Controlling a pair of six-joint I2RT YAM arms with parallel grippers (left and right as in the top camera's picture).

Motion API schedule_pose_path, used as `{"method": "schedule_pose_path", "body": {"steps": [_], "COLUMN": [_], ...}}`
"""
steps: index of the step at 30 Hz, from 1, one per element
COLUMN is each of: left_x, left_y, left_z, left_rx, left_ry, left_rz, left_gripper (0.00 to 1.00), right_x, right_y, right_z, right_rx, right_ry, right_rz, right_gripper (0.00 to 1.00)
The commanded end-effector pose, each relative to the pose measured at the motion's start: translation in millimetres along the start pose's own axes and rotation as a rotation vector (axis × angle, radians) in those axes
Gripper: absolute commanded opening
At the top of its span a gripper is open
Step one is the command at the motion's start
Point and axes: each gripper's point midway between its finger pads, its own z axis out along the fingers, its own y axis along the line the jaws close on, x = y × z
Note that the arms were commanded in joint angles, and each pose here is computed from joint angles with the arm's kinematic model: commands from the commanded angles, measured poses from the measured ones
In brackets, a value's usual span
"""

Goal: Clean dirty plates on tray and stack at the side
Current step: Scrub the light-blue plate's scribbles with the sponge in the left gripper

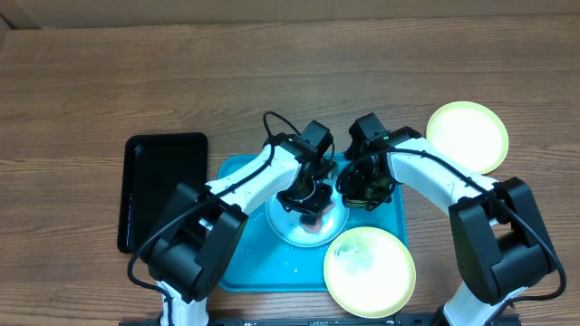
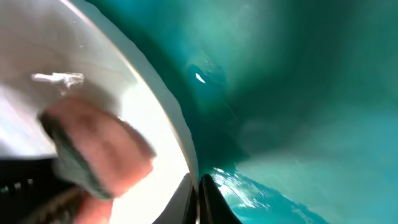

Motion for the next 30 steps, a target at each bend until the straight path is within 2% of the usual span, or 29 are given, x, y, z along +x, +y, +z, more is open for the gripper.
{"method": "schedule_pose_path", "body": {"steps": [1,4,11,19,21,24,28,30], "left_x": [-10,-14,-20,8,16,22,23,23], "left_y": [84,111,142,146,140,117,85,76], "left_z": [-15,-26,-42,-44,-41,-28,-15,-13], "left_rx": [-0.386,-0.496,-0.603,-0.645,-0.614,-0.469,-0.306,-0.281], "left_ry": [-0.088,-0.128,-0.187,-0.065,-0.012,0.050,0.083,0.087], "left_rz": [-0.208,-0.258,-0.320,-0.307,-0.268,-0.192,-0.112,-0.078], "left_gripper": [0.04,0.04,0.04,0.04,0.04,0.04,0.04,0.04], "right_x": [3,4,4,5,5,5,5,5], "right_y": [2,1,1,1,1,1,1,1], "right_z": [0,0,0,0,0,0,0,0], "right_rx": [-0.011,-0.010,-0.009,-0.009,-0.009,-0.009,-0.009,-0.009], "right_ry": [0.013,0.016,0.017,0.020,0.020,0.019,0.019,0.019], "right_rz": [0.004,0.005,0.006,0.007,0.007,0.006,0.007,0.006], "right_gripper": [0.04,0.04,0.04,0.04,0.04,0.04,0.04,0.04]}}
